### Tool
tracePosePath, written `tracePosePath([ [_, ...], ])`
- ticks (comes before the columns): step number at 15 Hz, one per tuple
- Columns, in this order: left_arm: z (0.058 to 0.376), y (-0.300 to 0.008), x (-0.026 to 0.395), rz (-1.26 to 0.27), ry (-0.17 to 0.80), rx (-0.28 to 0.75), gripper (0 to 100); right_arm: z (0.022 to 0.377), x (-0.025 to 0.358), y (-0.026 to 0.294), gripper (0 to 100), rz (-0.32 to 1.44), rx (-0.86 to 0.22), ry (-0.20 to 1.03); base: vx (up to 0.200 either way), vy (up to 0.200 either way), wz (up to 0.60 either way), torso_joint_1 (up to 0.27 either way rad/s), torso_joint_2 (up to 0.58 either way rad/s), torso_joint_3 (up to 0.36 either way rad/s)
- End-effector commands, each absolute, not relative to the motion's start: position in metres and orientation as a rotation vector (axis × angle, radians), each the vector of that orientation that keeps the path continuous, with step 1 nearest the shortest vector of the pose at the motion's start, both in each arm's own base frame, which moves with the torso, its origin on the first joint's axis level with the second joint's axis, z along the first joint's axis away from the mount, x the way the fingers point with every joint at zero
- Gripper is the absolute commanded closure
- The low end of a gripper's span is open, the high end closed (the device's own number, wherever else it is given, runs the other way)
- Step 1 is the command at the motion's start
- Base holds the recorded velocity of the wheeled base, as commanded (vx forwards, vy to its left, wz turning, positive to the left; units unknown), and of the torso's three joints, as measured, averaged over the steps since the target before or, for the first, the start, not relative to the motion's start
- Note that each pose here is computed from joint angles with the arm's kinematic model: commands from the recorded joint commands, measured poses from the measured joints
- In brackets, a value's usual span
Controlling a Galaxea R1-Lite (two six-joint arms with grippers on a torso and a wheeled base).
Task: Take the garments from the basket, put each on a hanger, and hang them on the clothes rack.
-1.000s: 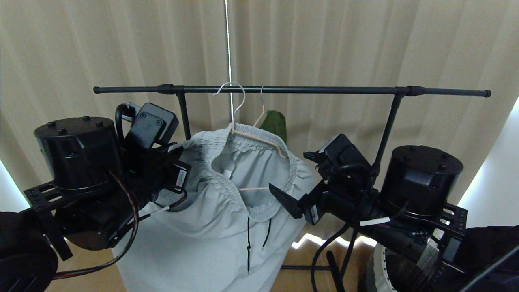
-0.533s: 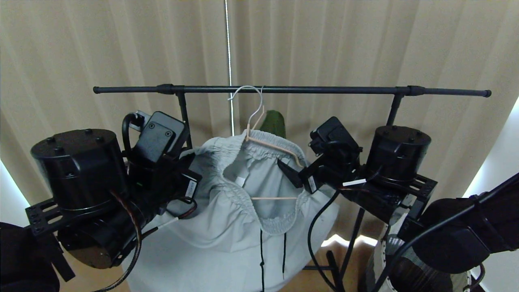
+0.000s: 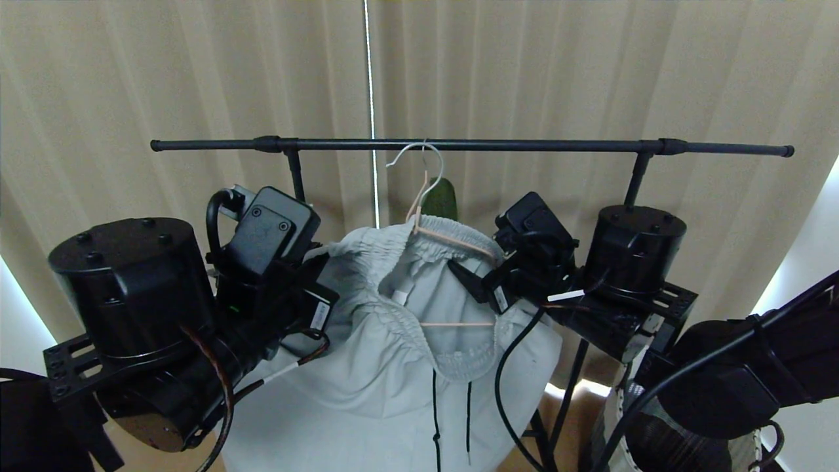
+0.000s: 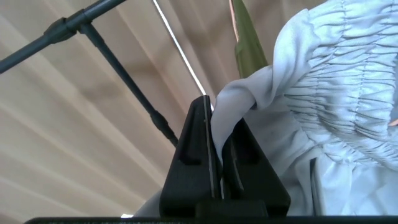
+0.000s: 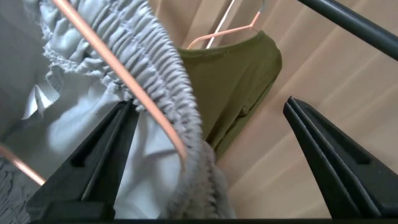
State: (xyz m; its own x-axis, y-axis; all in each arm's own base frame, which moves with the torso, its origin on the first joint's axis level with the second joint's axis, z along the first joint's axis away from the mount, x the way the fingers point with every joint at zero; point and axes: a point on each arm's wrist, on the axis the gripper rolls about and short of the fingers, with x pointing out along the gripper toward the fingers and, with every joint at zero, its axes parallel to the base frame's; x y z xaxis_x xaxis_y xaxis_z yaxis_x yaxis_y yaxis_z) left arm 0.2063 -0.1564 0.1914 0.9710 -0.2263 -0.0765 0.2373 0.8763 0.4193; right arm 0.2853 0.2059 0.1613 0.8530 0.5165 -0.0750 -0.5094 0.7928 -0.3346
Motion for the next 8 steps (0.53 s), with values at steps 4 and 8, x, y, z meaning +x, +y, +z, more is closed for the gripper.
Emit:
tracePosePath([
  [4, 0.1901, -0.1566, 0.2052, -0.245, 0.029, 0.443, 100, 0.1607, 0.2851, 0.2057, 100, 0.551, -0.354, -0.022, 0.000, 0.000, 0.00, 0.000, 0.00, 0.000],
  [8, 0.1893, -0.1557, 0.2060, -0.241, 0.033, 0.445, 100, 0.1616, 0.2833, 0.2043, 100, 0.551, -0.351, -0.025, 0.000, 0.000, 0.00, 0.000, 0.00, 0.000],
])
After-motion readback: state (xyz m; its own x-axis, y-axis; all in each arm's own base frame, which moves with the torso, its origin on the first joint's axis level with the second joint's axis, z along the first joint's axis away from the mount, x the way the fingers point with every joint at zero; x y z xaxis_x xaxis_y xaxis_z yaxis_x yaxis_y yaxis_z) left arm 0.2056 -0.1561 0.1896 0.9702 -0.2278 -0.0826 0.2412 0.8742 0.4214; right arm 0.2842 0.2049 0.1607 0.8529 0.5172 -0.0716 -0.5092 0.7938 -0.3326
